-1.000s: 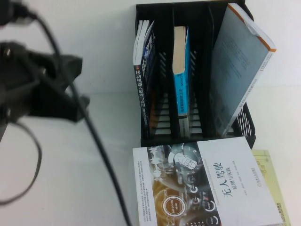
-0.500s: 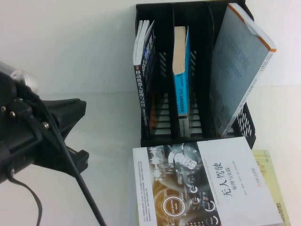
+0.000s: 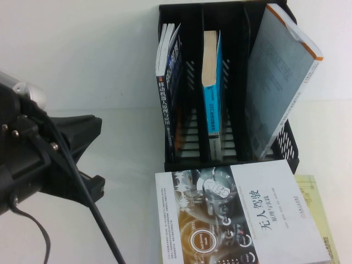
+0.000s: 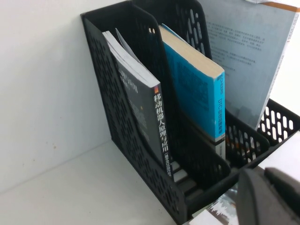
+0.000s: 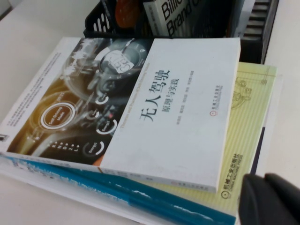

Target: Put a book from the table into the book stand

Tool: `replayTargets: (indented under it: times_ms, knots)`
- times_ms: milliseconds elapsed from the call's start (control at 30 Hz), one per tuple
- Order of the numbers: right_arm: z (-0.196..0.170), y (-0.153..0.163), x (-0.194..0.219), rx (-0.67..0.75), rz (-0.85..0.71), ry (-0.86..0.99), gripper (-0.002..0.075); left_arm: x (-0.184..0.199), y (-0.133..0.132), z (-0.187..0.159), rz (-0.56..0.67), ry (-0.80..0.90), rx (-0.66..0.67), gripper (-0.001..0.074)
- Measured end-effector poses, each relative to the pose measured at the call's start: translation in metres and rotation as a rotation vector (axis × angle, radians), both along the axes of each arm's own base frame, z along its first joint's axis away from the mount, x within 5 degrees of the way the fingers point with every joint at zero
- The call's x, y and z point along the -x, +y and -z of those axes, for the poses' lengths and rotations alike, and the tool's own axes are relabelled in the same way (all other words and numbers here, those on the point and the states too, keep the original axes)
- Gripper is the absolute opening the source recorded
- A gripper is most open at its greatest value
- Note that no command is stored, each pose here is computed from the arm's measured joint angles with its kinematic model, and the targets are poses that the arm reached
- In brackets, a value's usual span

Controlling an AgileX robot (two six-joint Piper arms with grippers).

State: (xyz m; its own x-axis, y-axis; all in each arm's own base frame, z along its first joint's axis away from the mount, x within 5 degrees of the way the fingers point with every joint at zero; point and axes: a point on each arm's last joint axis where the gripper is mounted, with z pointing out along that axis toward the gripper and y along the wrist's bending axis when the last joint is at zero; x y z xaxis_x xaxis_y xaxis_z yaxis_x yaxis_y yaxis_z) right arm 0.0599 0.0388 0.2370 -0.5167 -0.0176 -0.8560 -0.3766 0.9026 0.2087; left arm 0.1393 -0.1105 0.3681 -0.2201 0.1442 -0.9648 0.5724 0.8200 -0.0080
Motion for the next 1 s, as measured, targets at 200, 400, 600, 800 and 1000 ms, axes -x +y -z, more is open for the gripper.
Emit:
replayTargets:
  times_ms: [200, 400, 600, 800, 1000]
  knots:
    - [0.0, 0.0, 0.0, -0.001, -0.002, 0.001, -0.0001, 0.0, -0.001, 0.003, 0.008, -0.005, 0.003, 0.0001]
    - [0.0, 0.0, 0.0, -0.003, -0.003, 0.003, -0.0001, 0.016, 0.01, 0.043, 0.011, 0.097, 0.022, 0.0001]
    - [0.0, 0.0, 0.0, -0.003, -0.004, 0.003, -0.0001, 0.04, 0.044, 0.077, -0.085, 0.129, 0.093, 0.0001]
    - [0.0, 0.0, 0.0, -0.003, -0.005, 0.005, -0.0001, 0.056, 0.074, 0.099, -0.25, 0.068, 0.157, 0.0]
    - [0.0, 0.0, 0.0, -0.003, -0.005, 0.005, -0.0001, 0.072, 0.095, 0.106, -0.41, -0.023, 0.235, 0.0]
